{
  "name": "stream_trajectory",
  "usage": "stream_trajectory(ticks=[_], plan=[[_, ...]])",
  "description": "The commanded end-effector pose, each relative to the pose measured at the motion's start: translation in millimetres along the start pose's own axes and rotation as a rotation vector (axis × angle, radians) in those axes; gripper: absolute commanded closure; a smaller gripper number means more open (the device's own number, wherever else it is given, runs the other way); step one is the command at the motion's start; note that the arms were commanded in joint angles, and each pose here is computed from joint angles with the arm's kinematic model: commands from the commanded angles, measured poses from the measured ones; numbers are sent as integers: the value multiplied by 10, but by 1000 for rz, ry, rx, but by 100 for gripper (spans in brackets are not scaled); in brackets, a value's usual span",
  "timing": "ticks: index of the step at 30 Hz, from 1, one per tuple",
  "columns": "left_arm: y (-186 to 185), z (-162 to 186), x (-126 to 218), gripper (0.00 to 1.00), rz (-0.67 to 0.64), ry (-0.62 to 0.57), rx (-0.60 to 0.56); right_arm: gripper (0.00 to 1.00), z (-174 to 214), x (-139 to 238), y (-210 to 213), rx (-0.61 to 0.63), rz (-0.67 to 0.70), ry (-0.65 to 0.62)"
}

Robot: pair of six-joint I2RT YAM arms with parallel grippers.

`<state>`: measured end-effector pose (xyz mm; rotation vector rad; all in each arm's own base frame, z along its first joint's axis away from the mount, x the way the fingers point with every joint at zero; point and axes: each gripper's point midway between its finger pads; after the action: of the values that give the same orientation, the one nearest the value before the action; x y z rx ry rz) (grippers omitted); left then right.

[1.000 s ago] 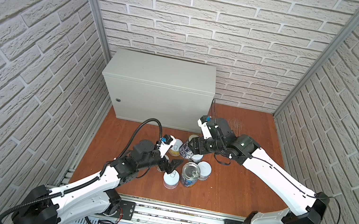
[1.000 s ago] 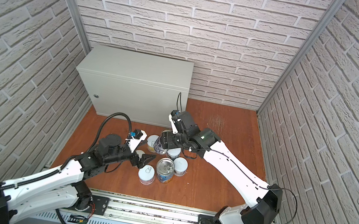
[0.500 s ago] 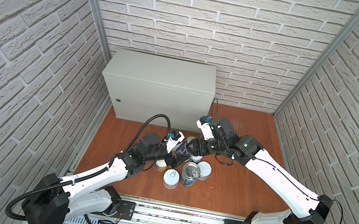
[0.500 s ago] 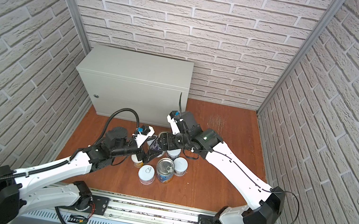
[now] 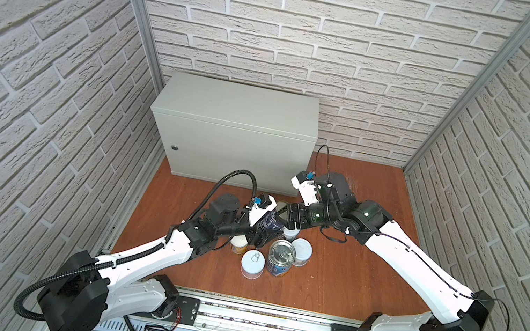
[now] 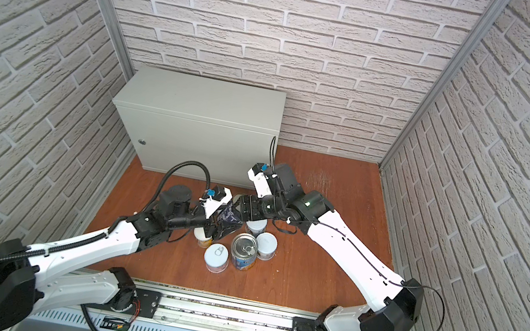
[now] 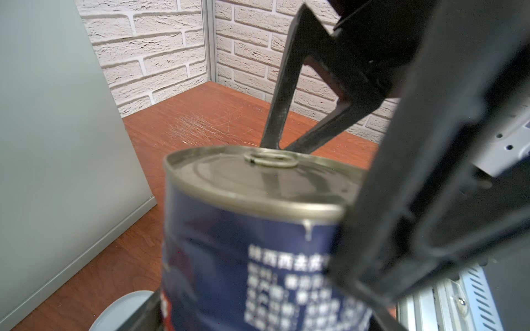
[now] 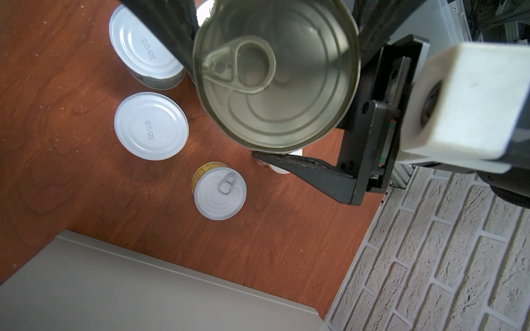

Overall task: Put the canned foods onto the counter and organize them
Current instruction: 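Close the left gripper on the blue can and release it from the right gripper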

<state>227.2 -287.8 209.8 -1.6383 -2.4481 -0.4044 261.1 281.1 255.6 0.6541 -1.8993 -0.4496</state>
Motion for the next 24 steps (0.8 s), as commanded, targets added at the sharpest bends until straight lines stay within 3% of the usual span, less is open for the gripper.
stream_trajectory(ticks=[1, 4, 9, 17, 24], plan=[[19, -270, 0, 22, 1, -81, -69, 94, -259, 273, 413, 45, -175, -123], [21, -254, -14, 30, 3, -78, -68, 94, -260, 276, 411, 44, -176, -123], [53, -254, -28, 32, -9, -85, -68, 94, -255, 256, 417, 44, -182, -116], [147, -262, -69, 47, -36, -88, -55, 94, -216, 135, 429, 52, -203, -78], [261, -324, -27, 54, -104, -101, -32, 94, -211, 79, 398, 48, -198, -69]])
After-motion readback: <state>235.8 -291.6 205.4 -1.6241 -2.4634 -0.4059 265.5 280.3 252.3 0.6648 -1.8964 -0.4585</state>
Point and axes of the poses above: each gripper's point midway between its finger pads, its own x axis back along the fingers, its own y axis along the line the jaws close on, z = x × y, and after that the axes turned 13 degrees about -x, right-handed
